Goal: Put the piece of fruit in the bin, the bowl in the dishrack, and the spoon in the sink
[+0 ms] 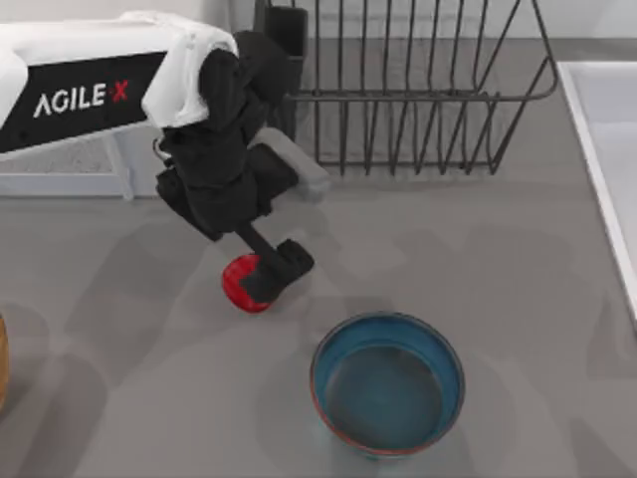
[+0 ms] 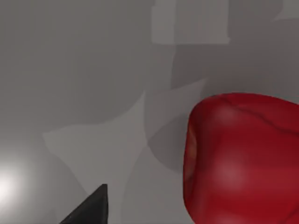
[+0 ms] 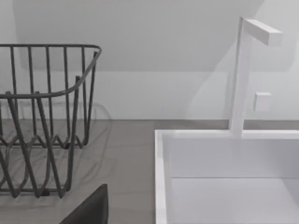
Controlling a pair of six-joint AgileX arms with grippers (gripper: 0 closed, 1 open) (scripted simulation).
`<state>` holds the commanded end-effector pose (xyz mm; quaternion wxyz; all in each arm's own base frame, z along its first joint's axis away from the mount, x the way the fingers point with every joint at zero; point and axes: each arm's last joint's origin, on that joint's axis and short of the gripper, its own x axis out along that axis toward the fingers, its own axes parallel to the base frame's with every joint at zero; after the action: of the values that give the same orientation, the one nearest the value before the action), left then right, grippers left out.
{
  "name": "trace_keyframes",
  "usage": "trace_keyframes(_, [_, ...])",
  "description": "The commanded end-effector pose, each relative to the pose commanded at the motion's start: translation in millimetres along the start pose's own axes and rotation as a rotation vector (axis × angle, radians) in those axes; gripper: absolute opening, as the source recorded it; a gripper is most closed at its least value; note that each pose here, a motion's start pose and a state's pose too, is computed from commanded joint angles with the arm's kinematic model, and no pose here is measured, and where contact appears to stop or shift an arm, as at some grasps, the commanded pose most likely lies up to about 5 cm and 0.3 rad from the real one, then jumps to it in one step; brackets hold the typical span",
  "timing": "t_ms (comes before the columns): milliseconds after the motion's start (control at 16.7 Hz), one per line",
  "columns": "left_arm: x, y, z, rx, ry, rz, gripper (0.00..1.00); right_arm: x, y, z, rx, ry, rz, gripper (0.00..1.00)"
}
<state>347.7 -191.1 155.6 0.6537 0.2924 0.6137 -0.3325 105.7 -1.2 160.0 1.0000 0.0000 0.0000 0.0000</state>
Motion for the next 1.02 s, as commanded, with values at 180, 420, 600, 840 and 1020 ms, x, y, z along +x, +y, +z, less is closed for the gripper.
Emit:
trace_keyframes(180, [32.4,0.0,1.0,0.000,-0.009,0.004,1.00,0.0,0.0,0.0,0.000,0.000,0.000,1.00])
trace_keyframes(420, [47.2,-0.8,-0.3,0.001,-0.002,0.001,1.00,0.0,0.0,0.0,0.000,0.000,0.000,1.00])
trace_keyframes(600, [47.2,-0.8,-0.3,0.001,-0.002,0.001,0.92,0.0,0.0,0.0,0.000,0.000,0.000,1.00])
trace_keyframes(840, [47.2,-0.8,-0.3,0.001,-0.002,0.001,0.62,0.0,0.0,0.0,0.000,0.000,0.000,1.00])
trace_keyframes(1020, [47.2,-0.8,-0.3,0.001,-0.002,0.001,0.40,0.0,0.0,0.0,0.000,0.000,0.000,1.00])
